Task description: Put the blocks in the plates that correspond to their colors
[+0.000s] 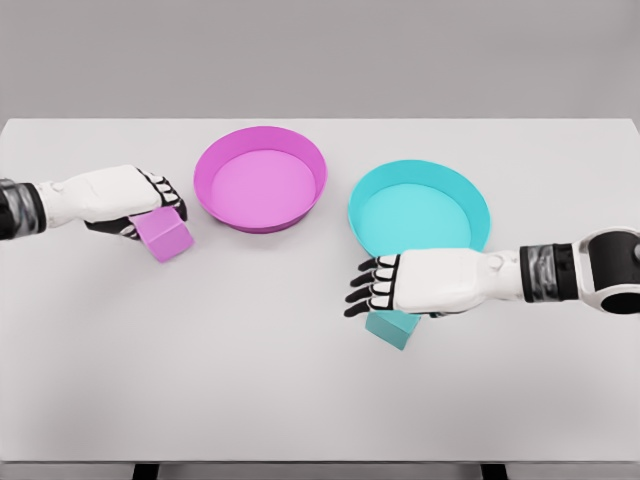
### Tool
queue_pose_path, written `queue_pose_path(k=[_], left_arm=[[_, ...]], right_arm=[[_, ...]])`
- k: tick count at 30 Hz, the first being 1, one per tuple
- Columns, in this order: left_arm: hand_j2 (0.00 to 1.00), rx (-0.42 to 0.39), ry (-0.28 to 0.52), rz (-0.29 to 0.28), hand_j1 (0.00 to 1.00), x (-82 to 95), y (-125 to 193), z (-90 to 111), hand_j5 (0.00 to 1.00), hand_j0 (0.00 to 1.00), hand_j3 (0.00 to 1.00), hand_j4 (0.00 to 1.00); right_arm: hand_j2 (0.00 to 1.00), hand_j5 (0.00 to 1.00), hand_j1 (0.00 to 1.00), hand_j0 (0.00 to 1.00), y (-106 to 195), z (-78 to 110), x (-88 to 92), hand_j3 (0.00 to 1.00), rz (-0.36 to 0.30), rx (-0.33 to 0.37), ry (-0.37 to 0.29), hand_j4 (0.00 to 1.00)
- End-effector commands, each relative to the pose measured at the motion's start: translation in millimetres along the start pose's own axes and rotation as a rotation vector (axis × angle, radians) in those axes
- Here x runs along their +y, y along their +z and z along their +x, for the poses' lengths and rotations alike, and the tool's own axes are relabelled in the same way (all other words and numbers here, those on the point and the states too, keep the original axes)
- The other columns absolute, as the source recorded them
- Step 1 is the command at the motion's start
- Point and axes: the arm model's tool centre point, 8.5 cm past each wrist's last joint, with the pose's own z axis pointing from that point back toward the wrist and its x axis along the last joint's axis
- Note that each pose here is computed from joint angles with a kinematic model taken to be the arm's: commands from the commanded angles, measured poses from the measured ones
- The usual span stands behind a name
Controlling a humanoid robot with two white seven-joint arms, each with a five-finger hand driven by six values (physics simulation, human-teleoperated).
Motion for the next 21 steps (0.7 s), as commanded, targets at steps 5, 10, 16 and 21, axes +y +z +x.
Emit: queue_pose_path(k=[5, 10, 16, 21], left_arm=[[0.42, -0.009, -0.031, 0.03, 0.42, 17.6, 5.3, 2.4, 0.42, 0.42, 0.42, 0.42], [0.42, -0.007, -0.04, 0.074, 0.42, 33.9, 6.6, 0.5, 0.42, 0.42, 0.42, 0.42], [0.42, -0.019, -0.038, 0.139, 0.42, 59.1, 2.5, -0.4, 0.42, 0.42, 0.42, 0.42], [0.42, -0.077, -0.047, 0.164, 0.42, 73.1, -31.4, 17.2, 0.42, 0.42, 0.42, 0.42]], right_arm=[[1.0, 1.0, 1.0, 1.0, -5.2, -1.6, 5.4, 1.0, 0.011, 0.002, -0.003, 1.0], [1.0, 1.0, 1.0, 1.0, -10.2, -13.8, 15.0, 1.0, 0.023, 0.028, -0.03, 1.0], [1.0, 1.0, 1.0, 1.0, -14.4, -14.4, 16.8, 1.0, 0.038, 0.023, -0.033, 1.0], [1.0, 1.0, 1.0, 1.0, -18.2, -12.6, 13.9, 1.0, 0.031, 0.013, -0.028, 1.0]])
